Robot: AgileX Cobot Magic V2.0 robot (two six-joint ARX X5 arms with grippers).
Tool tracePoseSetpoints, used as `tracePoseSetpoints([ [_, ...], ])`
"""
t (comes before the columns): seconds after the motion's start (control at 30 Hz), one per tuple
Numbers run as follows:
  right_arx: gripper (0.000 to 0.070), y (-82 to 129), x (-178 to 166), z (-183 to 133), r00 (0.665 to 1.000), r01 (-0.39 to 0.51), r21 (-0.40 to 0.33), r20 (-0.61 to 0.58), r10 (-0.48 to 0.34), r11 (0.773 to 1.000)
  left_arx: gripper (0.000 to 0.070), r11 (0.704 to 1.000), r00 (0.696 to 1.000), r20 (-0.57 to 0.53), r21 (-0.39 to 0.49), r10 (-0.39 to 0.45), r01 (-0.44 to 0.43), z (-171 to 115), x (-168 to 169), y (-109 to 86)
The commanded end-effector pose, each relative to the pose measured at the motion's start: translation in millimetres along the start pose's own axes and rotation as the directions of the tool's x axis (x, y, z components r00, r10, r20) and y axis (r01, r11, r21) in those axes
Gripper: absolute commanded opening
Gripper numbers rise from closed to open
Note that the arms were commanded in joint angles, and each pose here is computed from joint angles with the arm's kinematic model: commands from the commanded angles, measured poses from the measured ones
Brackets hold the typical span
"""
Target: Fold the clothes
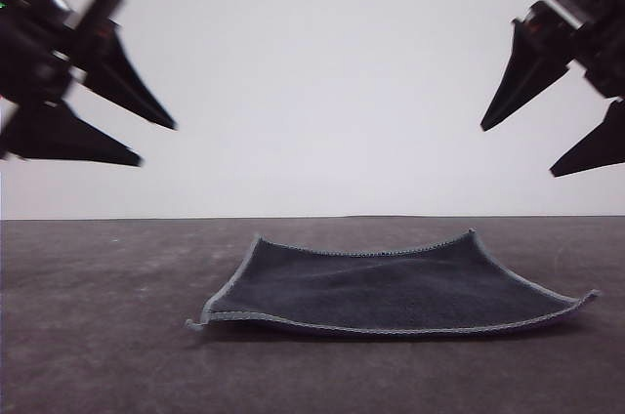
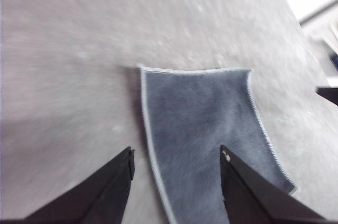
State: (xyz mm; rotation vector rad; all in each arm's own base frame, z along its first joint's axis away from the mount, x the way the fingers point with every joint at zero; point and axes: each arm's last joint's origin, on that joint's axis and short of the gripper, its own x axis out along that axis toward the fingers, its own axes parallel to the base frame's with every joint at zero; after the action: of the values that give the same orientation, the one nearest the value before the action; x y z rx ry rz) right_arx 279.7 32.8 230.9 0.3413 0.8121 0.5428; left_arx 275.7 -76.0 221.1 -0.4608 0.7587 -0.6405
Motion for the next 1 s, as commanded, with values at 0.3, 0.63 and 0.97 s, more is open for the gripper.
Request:
tracePoseSetpoints([
  [0.3,0.0614,-33.3,60.0,32.6,0.996,0.003,0.0,-0.09,-0.003,1.0,0.0313,0.999,0.992,-0.115,-0.003,-0.054,0.054,42.0,88.9,17.3],
  [0.63,0.0613,-57.7,101.8,39.7,0.988,-0.043,0.041,-0.149,0.049,0.998,0.0313,0.999,0.972,-0.232,-0.042,-0.025,0.016,50.3,140.7,41.9],
  [0.97,0.0607,-61.6,118.8,31.7,0.974,-0.121,0.066,-0.187,0.131,0.99,0.0313,0.999,0.959,-0.281,-0.042,-0.03,0.019,37.9,157.0,42.4],
])
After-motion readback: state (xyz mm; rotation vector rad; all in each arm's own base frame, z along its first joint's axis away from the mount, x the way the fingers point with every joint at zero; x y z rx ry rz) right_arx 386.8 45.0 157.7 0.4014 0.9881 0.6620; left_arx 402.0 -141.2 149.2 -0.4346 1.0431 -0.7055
